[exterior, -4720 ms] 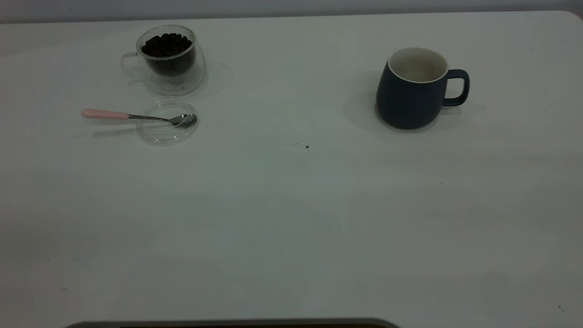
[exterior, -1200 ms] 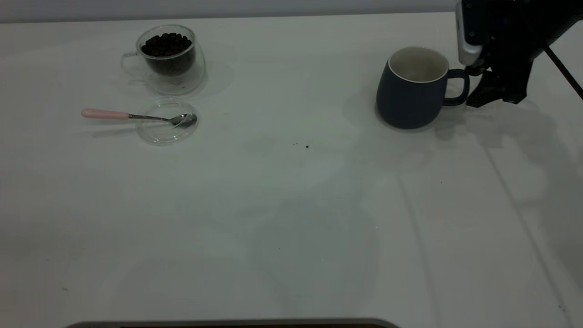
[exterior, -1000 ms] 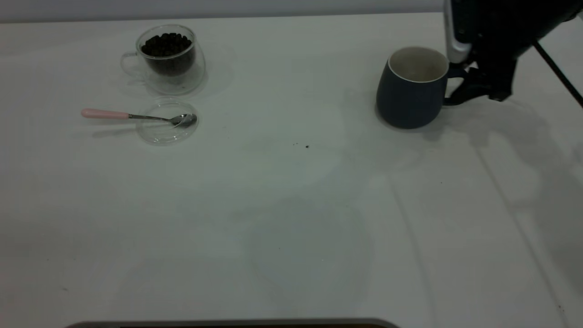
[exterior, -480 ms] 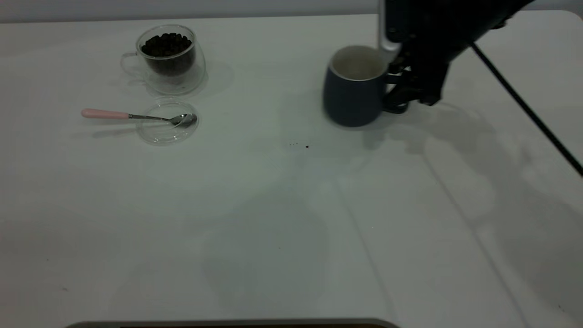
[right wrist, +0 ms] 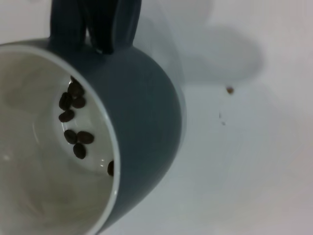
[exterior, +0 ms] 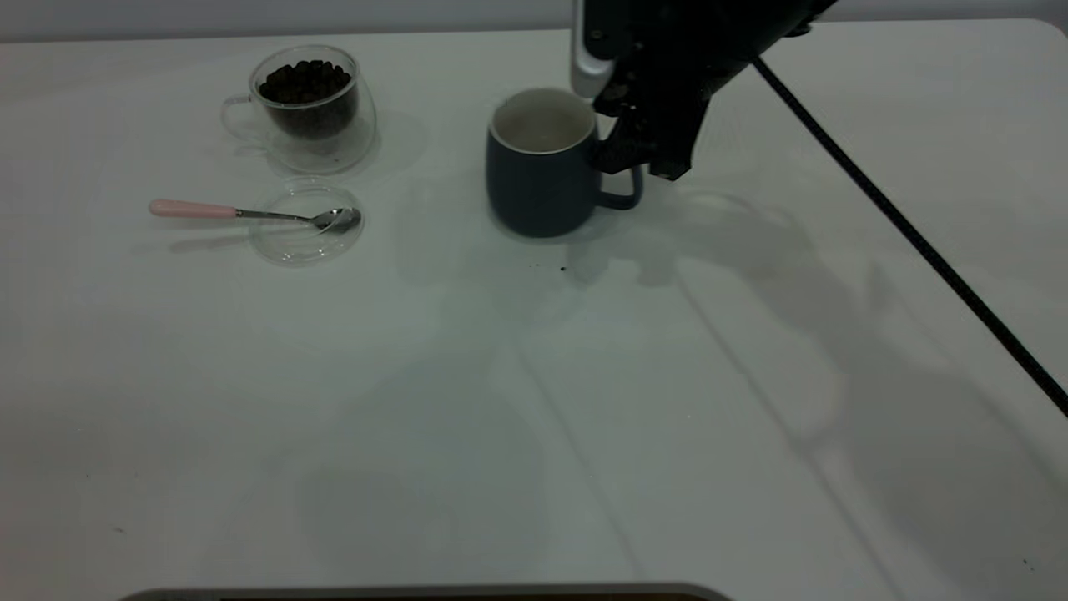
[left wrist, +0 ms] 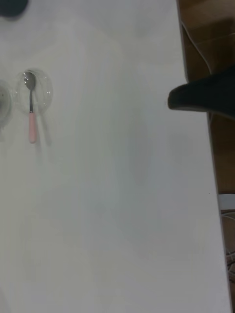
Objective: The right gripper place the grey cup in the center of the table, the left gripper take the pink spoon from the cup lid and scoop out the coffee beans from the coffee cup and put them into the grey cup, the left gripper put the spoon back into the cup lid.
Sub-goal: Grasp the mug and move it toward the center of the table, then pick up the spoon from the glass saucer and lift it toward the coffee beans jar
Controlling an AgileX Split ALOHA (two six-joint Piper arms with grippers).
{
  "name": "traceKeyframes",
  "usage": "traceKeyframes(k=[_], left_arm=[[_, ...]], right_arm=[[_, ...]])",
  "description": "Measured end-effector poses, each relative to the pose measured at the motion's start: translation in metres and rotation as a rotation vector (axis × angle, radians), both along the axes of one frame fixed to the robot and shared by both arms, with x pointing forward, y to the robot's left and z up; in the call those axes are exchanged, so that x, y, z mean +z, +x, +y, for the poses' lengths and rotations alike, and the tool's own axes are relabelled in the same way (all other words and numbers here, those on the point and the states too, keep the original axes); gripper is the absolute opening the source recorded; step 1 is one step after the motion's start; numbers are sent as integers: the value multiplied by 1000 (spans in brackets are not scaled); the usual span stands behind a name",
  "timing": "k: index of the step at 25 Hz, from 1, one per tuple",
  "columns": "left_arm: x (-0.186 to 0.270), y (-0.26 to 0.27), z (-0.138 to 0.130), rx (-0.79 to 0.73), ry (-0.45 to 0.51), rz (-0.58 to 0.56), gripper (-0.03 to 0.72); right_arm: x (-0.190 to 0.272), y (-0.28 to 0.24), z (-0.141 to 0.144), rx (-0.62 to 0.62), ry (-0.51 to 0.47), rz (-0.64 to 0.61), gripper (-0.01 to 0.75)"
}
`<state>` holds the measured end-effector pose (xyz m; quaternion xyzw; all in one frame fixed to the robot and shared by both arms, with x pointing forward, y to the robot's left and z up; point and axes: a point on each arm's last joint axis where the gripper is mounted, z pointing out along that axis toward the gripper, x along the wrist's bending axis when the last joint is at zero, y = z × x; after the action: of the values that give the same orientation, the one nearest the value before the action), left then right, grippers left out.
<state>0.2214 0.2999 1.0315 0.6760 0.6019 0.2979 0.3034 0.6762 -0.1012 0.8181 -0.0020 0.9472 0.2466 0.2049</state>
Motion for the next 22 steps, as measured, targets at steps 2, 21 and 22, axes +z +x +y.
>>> traceKeyframes(k=[2, 21, 22], left_arm=[[0, 0, 0, 0, 0, 0, 539], [0, 0, 0, -1, 2, 0, 539], [0, 0, 0, -1, 2, 0, 539]], right_arm=[[0, -2, 2, 13, 8, 14, 530], [202, -111, -58, -723, 424, 378, 529], [215, -131, -66, -755, 393, 406, 529]])
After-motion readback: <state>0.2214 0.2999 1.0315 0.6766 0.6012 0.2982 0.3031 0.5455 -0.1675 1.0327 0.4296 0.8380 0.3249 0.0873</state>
